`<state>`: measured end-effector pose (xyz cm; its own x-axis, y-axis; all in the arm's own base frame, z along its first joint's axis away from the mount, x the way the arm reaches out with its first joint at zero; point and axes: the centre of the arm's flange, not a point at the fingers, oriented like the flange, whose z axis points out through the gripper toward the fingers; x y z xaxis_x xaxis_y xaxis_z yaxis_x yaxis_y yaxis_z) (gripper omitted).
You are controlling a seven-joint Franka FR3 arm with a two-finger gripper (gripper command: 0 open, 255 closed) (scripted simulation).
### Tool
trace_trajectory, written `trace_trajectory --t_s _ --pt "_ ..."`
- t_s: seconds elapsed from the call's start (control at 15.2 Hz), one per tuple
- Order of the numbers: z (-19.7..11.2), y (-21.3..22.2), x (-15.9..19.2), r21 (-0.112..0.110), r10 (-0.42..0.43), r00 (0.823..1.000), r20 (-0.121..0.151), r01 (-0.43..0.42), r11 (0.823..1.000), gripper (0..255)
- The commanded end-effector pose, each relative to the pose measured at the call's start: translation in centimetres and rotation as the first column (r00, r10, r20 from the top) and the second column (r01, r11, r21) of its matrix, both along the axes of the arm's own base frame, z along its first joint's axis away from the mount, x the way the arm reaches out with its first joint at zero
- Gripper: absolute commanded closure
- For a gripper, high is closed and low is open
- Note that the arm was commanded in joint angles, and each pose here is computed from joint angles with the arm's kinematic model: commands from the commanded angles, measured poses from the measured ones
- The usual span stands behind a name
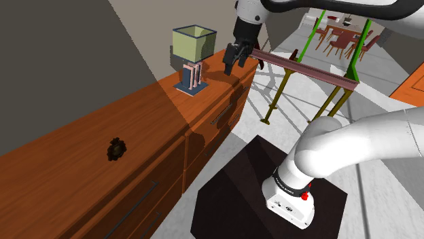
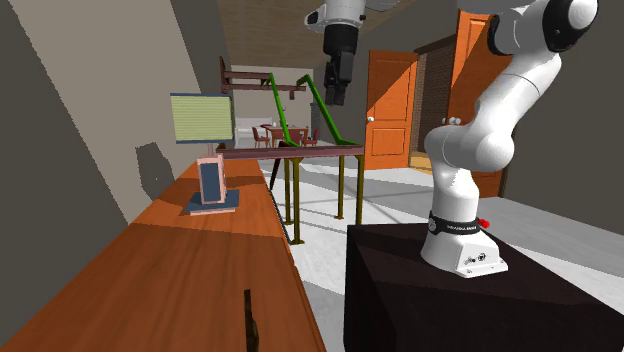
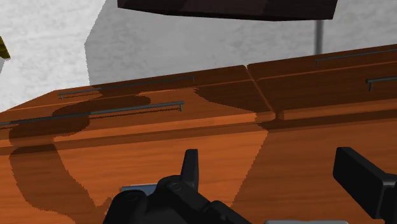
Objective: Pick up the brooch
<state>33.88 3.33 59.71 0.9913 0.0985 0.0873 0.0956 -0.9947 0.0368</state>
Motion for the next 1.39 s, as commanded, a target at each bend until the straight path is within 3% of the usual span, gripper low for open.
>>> trace_trajectory --t_s 0.0,1.32 --pt "-1.2 2.2 1.0 0.004 -0.001 1.000 -0.015 0.001 1.000 0" --pt "-11.8 24.3 11.8 0.037 0.007 0.987 -0.162 -0.001 0.999 0"
